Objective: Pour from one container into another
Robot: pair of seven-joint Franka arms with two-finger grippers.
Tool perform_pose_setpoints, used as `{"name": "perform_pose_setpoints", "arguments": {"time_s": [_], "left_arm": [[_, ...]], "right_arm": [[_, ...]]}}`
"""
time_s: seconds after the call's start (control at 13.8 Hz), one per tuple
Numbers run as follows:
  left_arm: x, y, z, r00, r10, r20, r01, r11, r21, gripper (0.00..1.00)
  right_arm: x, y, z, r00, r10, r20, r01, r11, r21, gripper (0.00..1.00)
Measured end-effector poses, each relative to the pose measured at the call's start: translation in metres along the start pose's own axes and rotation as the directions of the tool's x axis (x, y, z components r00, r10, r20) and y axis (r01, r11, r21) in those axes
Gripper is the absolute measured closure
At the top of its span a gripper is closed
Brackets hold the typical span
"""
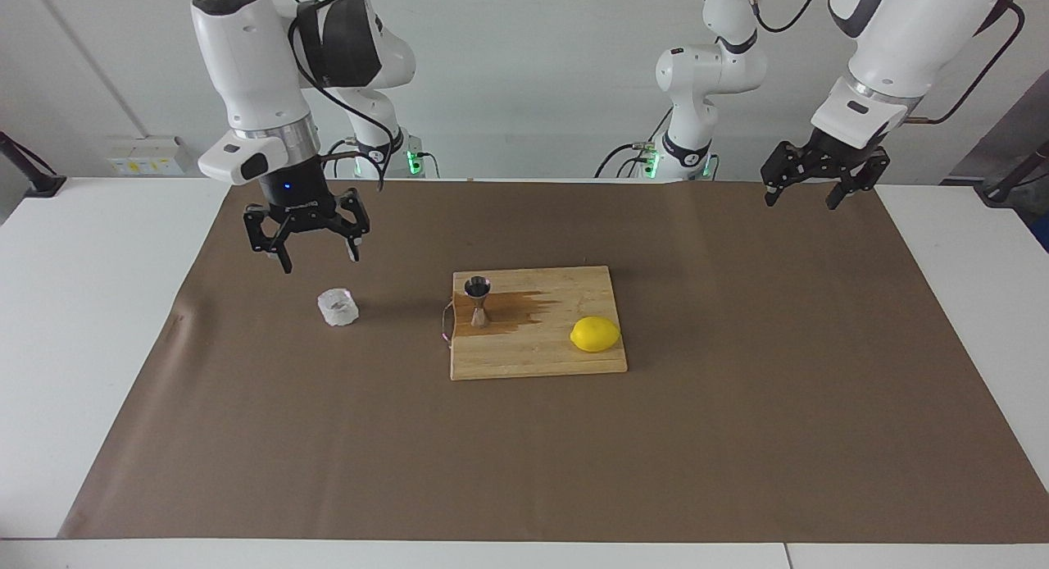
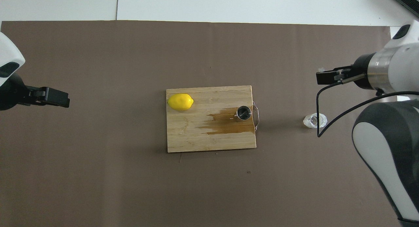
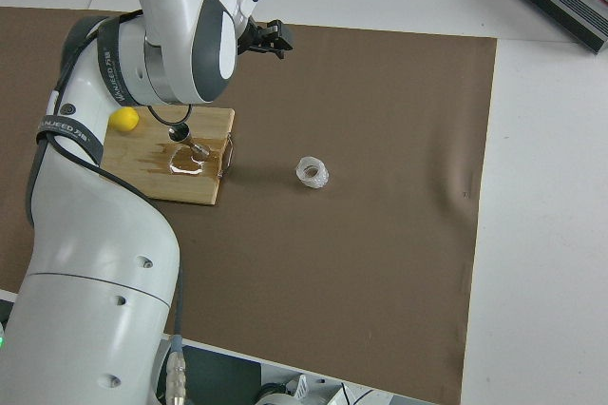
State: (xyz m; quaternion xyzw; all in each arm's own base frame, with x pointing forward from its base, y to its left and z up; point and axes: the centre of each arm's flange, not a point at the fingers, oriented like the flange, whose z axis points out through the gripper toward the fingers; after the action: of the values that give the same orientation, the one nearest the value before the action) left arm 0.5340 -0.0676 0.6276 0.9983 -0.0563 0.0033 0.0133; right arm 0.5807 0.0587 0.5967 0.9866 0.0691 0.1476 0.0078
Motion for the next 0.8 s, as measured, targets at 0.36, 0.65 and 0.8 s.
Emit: {"name": "perform_pose_setpoints", "arguments": {"time_s": [0.36, 0.65, 0.8], "left_arm": [[0.000, 0.000, 0.000, 1.000, 0.000, 0.000, 0.000, 1.000, 0.000, 0.00], [0.000, 0.000, 0.000, 1.000, 0.000, 0.000, 0.000, 1.000, 0.000, 0.00], [0.000, 0.000, 0.000, 1.000, 0.000, 0.000, 0.000, 1.000, 0.000, 0.00]], "right_arm": [[-0.006, 0.031, -0.059, 0.969, 0.215, 0.119, -0.211, 0.976, -0.044, 0.00], [-0.017, 0.038, -0.055, 0.937, 0.280, 0.210, -0.270, 0.960, -0.073, 0.00], [-0.020, 0.039, -0.050, 0.931, 0.281, 0.234, -0.271, 0.960, -0.077, 0.00]]}}
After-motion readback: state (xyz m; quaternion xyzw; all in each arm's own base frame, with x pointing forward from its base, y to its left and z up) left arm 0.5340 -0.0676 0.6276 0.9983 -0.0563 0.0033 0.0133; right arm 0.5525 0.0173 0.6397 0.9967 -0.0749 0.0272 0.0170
